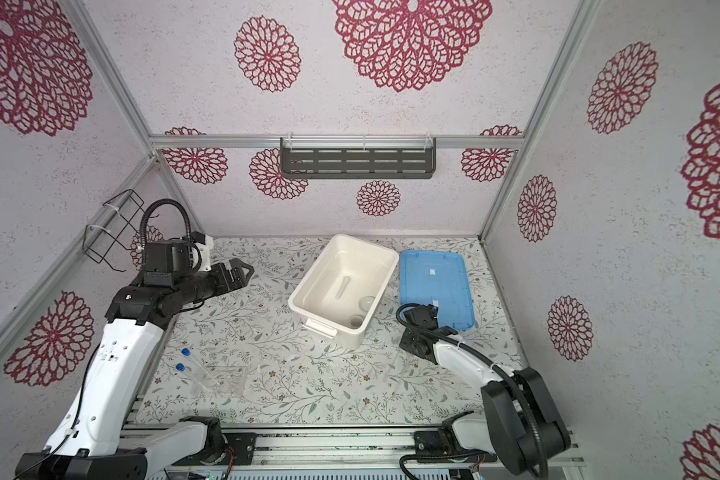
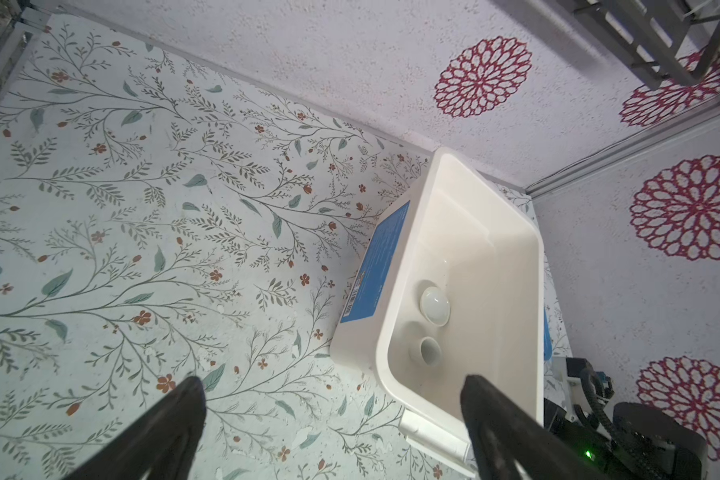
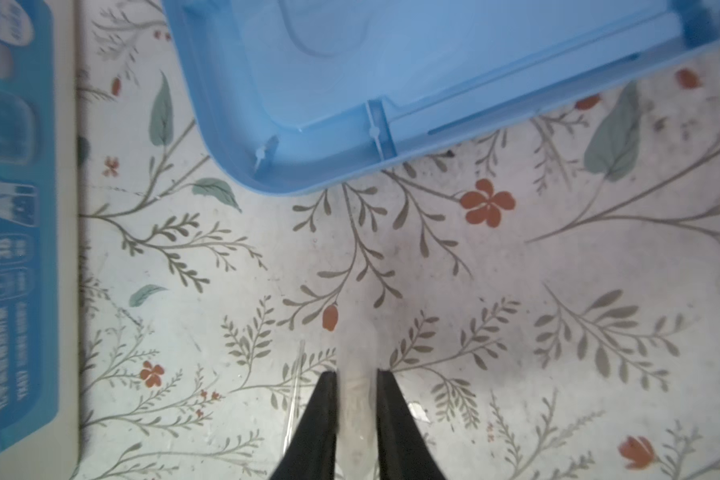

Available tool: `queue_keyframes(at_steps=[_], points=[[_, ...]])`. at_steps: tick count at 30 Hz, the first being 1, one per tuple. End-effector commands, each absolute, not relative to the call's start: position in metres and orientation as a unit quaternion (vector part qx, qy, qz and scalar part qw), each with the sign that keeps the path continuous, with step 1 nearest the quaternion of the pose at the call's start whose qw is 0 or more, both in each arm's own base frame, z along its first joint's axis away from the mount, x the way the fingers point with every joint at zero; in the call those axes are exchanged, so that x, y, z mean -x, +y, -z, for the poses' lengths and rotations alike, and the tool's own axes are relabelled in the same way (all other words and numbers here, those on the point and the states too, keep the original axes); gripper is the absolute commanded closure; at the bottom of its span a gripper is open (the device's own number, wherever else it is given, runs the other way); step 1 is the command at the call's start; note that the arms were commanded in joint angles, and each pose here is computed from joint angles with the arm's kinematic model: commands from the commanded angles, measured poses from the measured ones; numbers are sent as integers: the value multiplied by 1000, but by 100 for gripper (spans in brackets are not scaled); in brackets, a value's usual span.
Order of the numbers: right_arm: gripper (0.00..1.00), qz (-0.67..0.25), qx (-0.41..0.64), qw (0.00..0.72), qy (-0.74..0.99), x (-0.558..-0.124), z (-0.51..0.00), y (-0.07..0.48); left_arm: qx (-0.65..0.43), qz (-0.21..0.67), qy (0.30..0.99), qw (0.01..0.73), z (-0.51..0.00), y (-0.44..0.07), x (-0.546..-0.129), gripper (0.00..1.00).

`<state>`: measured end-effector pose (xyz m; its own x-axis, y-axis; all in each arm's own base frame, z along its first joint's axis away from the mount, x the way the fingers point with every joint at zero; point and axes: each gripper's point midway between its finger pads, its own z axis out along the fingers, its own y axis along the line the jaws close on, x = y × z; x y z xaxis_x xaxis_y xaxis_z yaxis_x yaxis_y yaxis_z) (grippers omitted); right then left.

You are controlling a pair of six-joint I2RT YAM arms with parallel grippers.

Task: Organize the chemistry lab equipment
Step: 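Lift the clear tube and carry it over the white bin with the right gripper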

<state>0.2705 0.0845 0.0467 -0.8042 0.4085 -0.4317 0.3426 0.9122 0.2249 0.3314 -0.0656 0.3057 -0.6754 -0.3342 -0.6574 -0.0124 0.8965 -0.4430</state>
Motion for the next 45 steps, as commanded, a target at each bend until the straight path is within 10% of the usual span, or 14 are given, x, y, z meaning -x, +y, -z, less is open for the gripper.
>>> queue_keyframes(at_steps=[1, 17, 31, 45], points=[[79, -59, -225, 266, 936, -268, -58, 73, 98, 214, 890, 390, -302, -68, -329, 1], [83, -39, -142, 457, 877, -303, -216, 58, 109, 236, 885, 385, -296, -73, -324, 1], [84, -139, 59, 483, 862, -359, -333, 158, 103, 293, 864, 396, -319, -85, -322, 1], [84, -124, 112, 438, 883, -416, -320, 275, 123, 279, 863, 403, -326, -66, -308, 1]])
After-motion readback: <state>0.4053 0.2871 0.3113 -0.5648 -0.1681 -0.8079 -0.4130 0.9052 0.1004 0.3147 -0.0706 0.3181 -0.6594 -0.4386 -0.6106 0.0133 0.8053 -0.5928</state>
